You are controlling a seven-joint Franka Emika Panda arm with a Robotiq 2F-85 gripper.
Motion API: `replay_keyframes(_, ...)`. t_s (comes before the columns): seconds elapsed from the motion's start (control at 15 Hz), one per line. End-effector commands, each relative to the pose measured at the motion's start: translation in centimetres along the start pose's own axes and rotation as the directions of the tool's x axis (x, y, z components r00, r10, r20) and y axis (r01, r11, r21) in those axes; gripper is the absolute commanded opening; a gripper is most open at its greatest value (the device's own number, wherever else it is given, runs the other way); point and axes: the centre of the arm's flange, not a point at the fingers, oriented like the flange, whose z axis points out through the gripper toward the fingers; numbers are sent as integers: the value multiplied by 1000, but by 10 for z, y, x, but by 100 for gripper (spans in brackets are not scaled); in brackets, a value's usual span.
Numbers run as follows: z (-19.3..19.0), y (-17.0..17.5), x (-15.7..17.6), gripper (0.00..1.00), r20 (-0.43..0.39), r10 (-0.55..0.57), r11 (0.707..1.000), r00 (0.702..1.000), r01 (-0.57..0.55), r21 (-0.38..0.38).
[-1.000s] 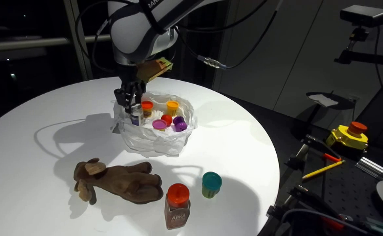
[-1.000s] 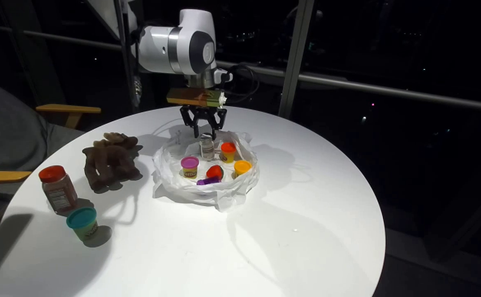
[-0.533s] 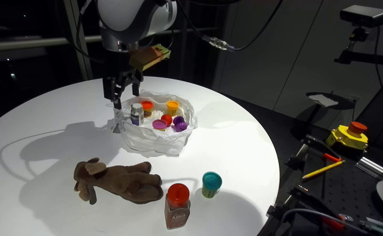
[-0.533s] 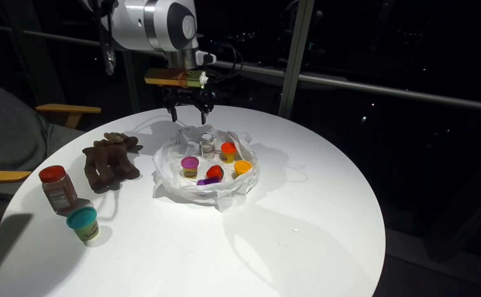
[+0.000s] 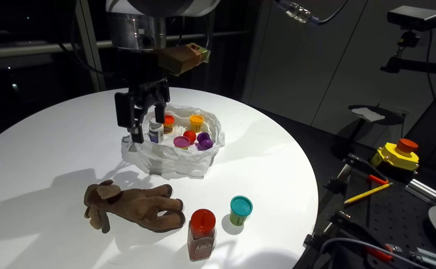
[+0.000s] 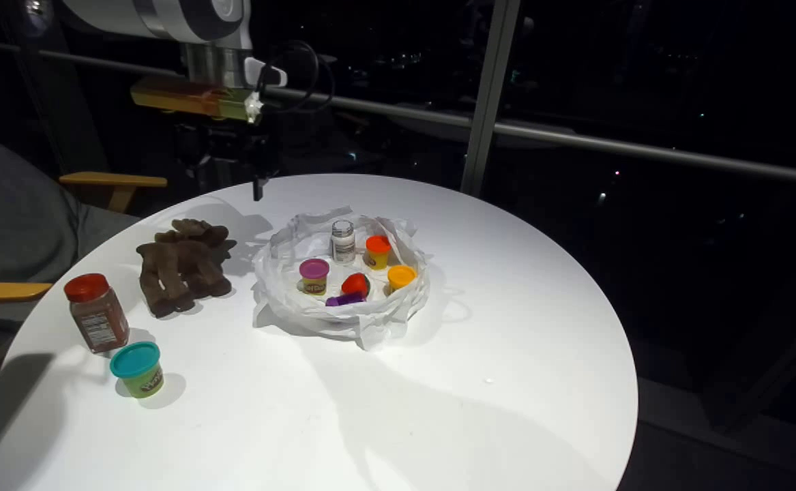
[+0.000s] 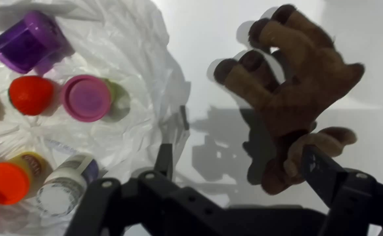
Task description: Put the objects and the bottles in the plastic bag
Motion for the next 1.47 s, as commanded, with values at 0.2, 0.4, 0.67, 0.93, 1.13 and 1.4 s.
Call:
replay_keyframes(0.2,19,-59,-120,100,97,-99,992,990,91,82)
replay_keyframes(0.4,39,-78,-149,100,120,-168,984,978,160,75)
replay_keyframes(0.67,52,-92,-163,100,42,-257,967,966,256,9)
replay_keyframes(0.93,51,-102,-167,100,-15,-334,943,943,334,8)
replay_keyframes(1.13,57,-108,-167,100,-17,-387,922,922,387,27)
replay_keyframes(1.4,63,-115,-163,100,-19,-453,890,891,454,44)
